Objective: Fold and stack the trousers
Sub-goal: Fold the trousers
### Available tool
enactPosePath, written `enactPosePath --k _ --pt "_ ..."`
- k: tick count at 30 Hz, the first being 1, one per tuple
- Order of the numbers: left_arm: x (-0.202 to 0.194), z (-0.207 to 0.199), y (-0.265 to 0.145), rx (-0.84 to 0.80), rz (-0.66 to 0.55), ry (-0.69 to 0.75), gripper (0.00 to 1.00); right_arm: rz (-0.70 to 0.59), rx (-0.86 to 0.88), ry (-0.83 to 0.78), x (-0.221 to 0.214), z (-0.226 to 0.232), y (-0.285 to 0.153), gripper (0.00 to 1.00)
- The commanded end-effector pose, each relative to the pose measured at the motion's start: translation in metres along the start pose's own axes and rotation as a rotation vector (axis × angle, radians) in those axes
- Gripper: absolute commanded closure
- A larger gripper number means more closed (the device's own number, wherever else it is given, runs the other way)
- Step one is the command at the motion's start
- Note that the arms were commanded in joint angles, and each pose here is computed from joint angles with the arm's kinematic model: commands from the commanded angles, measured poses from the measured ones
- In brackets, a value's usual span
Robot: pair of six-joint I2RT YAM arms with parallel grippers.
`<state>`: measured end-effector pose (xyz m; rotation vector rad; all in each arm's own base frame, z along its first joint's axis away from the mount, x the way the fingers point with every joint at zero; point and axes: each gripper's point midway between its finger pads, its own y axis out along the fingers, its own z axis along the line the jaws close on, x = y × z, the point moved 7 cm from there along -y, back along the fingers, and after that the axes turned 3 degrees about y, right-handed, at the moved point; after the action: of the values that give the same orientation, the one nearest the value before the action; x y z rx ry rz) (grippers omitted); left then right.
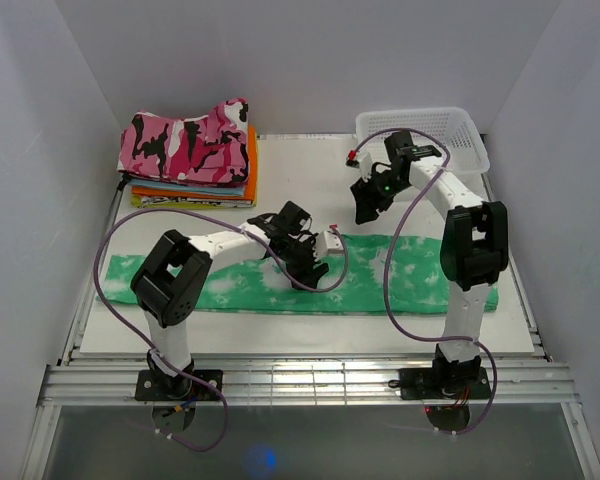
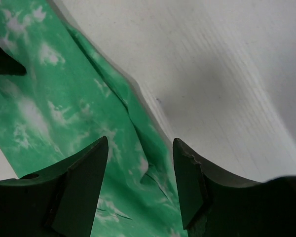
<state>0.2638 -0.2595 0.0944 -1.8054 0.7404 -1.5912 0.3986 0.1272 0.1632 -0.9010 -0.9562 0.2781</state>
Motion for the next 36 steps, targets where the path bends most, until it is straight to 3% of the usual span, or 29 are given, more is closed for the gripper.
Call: enactPosePath --k 1,7,12,18,21,23,24,29,33,35,36 --pt "0.025 -0.002 0.012 0.006 -0.045 0.006 0.28 -0.004 0.003 -0.064 0.008 0.006 0.008 0.39" --pt "-0.002 -0.026 0.037 -0.057 0.054 0.006 0.35 0.081 0.047 -0.102 -0.009 0.001 0.022 0.42" --pt "-0.019 -0.031 0.041 -0.062 0.100 -0.025 0.44 0.245 0.159 -0.085 -0.041 0.012 0.027 0.50" --pt "-0.030 -0.043 0.041 -0.101 0.122 -0.036 0.61 0.272 0.084 -0.144 -0.054 0.008 0.026 0.53" --pt "-0.039 -0.051 0.042 -0.118 0.150 -0.050 0.65 0.277 0.084 -0.163 -0.048 0.005 0.023 0.70" --pt "-0.045 -0.055 0.041 -0.124 0.165 -0.058 0.72 0.266 0.074 -0.184 -0.037 0.004 0.016 0.90" --pt "-0.047 -0.057 0.040 -0.127 0.172 -0.061 0.74 0.252 0.063 -0.194 -0.032 0.002 0.013 0.92" --pt "-0.067 -0.072 0.039 -0.154 0.225 -0.038 0.95 0.132 -0.102 -0.250 0.008 -0.012 -0.009 0.92" --pt "-0.078 -0.081 0.041 -0.183 0.267 -0.019 1.00 0.122 -0.108 -0.247 0.010 -0.008 -0.009 0.92" --pt "-0.077 -0.082 0.040 -0.191 0.263 -0.013 1.00 0.177 -0.072 -0.244 0.001 -0.001 -0.008 0.69" --pt "-0.074 -0.081 0.040 -0.189 0.254 -0.019 1.00 0.189 -0.061 -0.239 -0.003 0.002 -0.008 0.51"
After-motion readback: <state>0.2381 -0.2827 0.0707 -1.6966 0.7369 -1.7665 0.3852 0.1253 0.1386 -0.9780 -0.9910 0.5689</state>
